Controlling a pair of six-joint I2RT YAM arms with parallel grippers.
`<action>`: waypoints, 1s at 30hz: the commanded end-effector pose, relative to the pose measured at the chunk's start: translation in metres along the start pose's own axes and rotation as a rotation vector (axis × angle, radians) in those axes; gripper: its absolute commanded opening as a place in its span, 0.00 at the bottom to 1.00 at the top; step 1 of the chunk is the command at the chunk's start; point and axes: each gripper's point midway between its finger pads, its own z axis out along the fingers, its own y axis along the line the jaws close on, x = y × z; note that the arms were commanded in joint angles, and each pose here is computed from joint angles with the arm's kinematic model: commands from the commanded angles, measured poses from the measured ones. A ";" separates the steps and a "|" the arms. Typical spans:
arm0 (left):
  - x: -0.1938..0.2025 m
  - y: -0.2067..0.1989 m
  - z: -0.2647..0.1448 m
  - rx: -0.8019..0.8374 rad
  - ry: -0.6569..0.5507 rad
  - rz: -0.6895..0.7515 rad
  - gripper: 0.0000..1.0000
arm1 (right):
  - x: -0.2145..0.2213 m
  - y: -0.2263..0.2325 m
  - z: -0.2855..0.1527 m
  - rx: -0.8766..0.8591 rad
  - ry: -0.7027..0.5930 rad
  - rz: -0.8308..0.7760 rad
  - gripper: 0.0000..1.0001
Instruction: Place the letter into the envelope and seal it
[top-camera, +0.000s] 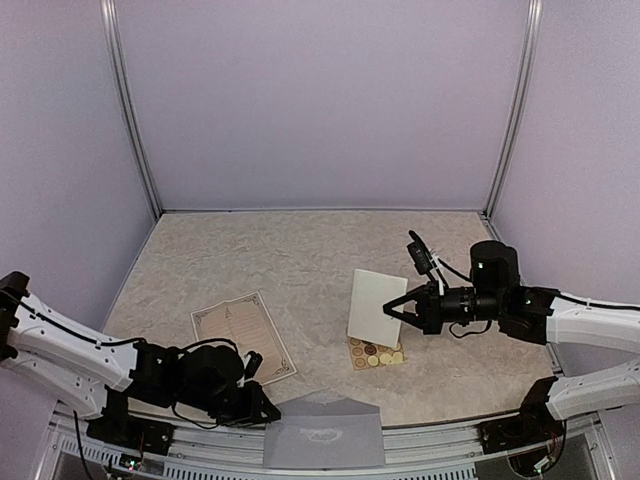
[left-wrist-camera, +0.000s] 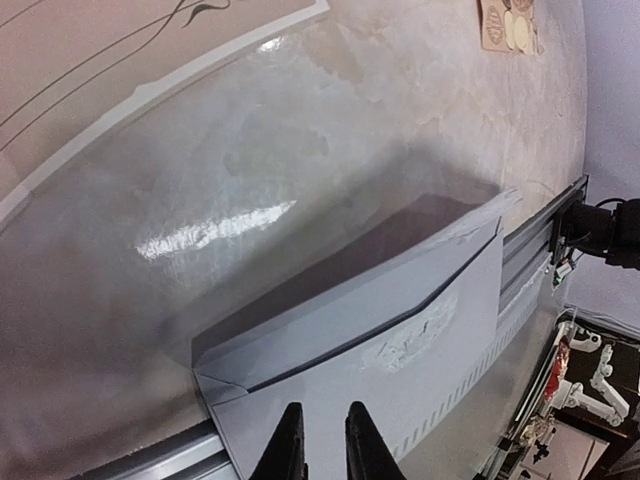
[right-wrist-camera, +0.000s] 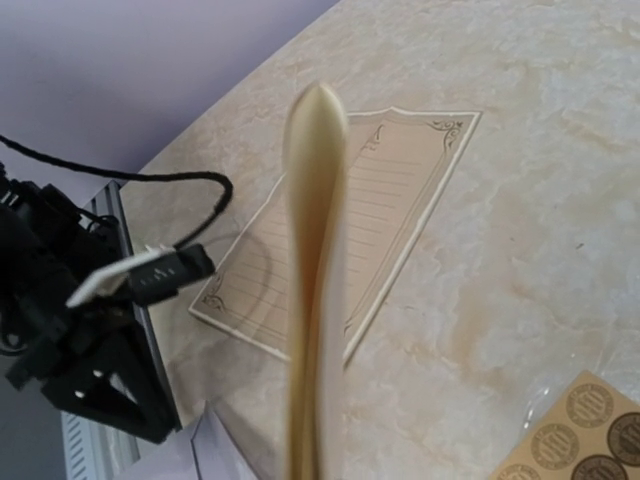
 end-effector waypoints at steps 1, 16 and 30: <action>-0.004 -0.001 0.013 -0.009 0.004 0.038 0.14 | -0.003 0.006 0.002 -0.026 -0.013 -0.011 0.00; -0.036 0.047 0.034 -0.170 -0.051 0.108 0.13 | -0.005 0.008 0.001 -0.024 -0.022 -0.012 0.00; -0.124 0.042 0.054 -0.273 -0.187 0.349 0.12 | -0.001 0.009 0.006 -0.033 0.019 0.017 0.00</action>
